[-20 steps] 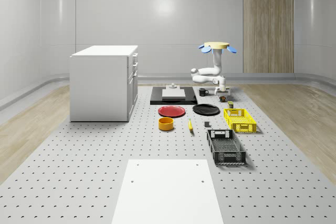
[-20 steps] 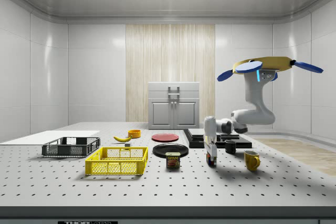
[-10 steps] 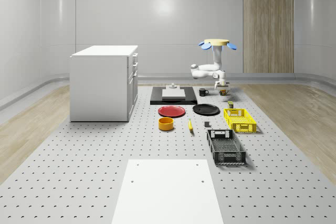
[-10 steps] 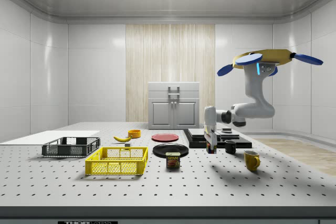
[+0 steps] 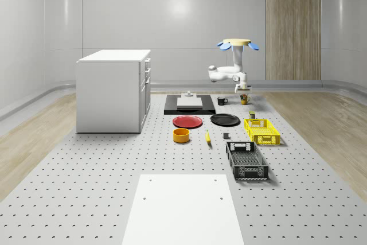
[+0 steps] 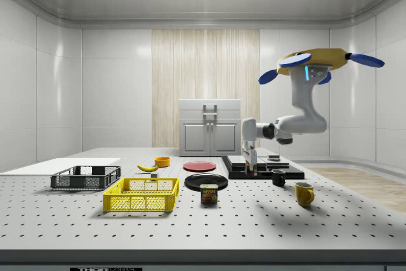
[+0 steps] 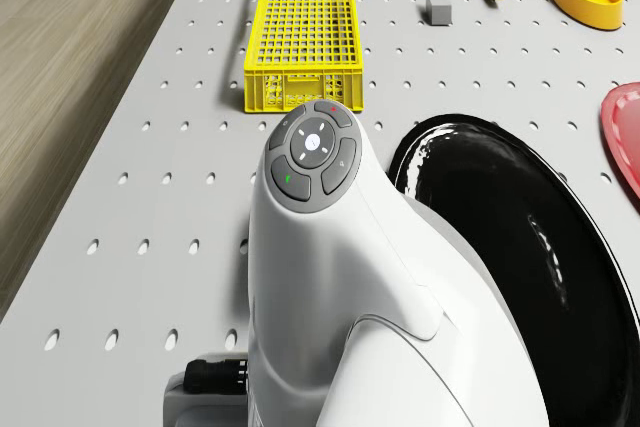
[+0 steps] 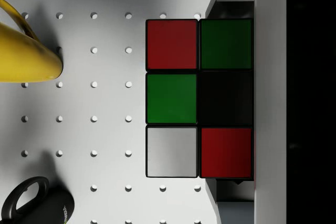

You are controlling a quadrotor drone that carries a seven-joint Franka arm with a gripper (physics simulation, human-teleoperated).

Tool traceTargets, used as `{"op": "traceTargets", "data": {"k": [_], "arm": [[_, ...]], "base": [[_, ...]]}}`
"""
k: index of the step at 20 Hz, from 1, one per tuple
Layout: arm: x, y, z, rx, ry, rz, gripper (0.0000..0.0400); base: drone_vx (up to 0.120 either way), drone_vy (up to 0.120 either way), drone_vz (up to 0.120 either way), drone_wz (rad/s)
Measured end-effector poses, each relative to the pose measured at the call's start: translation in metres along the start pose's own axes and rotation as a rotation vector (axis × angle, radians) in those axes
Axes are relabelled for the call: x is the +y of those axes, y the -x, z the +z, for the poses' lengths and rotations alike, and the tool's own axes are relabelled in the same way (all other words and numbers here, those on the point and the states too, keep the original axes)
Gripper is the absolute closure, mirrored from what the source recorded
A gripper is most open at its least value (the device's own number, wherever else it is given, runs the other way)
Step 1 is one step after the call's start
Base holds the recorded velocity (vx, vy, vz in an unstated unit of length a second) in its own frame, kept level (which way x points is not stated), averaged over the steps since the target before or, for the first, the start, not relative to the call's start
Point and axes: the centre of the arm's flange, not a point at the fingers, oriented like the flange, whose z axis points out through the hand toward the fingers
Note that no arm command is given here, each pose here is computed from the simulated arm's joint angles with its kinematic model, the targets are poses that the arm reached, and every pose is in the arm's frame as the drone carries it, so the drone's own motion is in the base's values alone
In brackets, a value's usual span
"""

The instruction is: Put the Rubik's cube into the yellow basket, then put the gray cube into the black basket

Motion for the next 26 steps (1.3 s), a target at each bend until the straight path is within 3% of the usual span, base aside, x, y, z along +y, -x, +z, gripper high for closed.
{"op": "traceTargets", "data": {"k": [11, 26], "arm": [[0.0, 0.0, -0.0004, 0.0, 0.0, 0.0, 0.0075], [0.0, 0.0, -0.0005, 0.0, 0.0, 0.0, 0.0075]], "base": [[0.12, 0.087, 0.0, 0.0], [0.12, 0.0, 0.0, 0.0]]}}
